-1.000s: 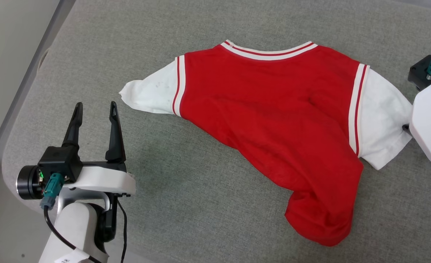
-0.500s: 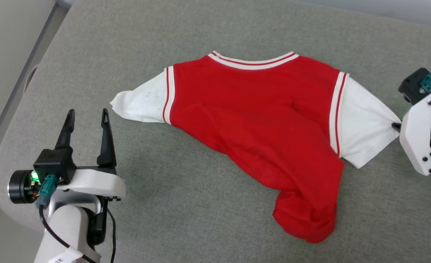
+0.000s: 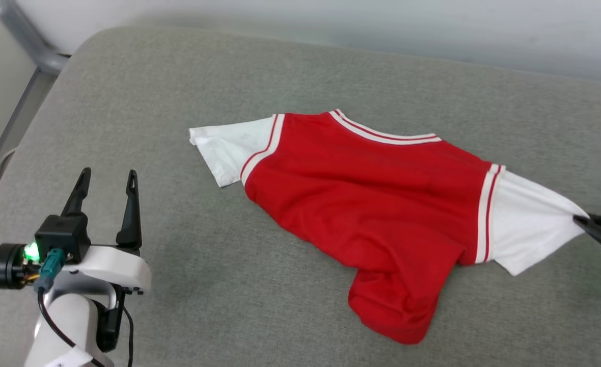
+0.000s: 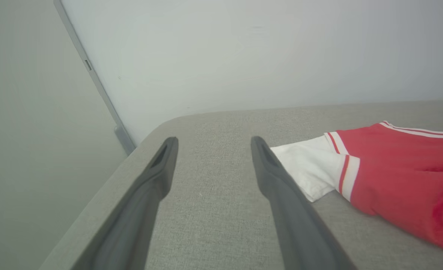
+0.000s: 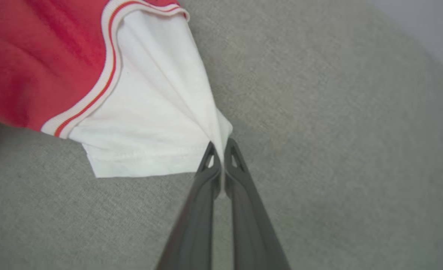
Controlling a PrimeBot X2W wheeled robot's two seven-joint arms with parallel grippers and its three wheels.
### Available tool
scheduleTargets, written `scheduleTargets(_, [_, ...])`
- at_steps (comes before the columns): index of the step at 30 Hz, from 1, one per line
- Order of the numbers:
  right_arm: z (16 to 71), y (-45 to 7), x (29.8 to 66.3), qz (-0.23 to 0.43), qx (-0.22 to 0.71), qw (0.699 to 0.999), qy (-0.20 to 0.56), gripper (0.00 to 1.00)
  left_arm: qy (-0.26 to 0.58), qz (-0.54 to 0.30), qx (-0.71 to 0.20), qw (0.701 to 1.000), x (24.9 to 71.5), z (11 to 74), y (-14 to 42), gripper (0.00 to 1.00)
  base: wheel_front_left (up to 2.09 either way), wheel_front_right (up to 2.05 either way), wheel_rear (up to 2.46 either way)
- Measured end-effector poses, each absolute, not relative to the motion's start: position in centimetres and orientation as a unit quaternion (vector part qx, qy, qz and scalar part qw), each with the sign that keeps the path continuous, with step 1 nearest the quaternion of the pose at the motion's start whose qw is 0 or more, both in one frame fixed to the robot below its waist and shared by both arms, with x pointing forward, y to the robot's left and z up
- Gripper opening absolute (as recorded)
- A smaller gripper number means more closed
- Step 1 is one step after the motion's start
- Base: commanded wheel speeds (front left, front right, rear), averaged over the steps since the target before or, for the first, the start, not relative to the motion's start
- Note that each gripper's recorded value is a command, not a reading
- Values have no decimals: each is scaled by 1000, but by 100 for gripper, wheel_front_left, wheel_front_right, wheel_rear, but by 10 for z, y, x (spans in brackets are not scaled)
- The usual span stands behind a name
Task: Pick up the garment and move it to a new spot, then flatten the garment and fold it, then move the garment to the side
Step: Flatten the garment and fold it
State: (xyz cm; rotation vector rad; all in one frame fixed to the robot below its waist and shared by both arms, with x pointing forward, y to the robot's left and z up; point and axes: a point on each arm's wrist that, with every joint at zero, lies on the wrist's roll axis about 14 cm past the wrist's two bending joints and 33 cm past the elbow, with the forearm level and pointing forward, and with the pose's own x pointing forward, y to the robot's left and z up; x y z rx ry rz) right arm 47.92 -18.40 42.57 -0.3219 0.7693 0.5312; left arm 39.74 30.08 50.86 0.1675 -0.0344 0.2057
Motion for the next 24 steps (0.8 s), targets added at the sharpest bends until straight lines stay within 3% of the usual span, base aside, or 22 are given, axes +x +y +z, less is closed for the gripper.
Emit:
scheduleTargets(7, [428,-224,450,209,-130,897,367,0,-28,33,101,994,433,533,283,100,0,0,0])
scheduleTargets(13, [429,-229,441,195,-117,904,361,0,6,-25,106,994,478,549,261,100,0,0,0])
scheduleTargets(24, [418,-228,440,186,-111,906,364,0,220,-119,103,963,529,511,229,100,0,0,0])
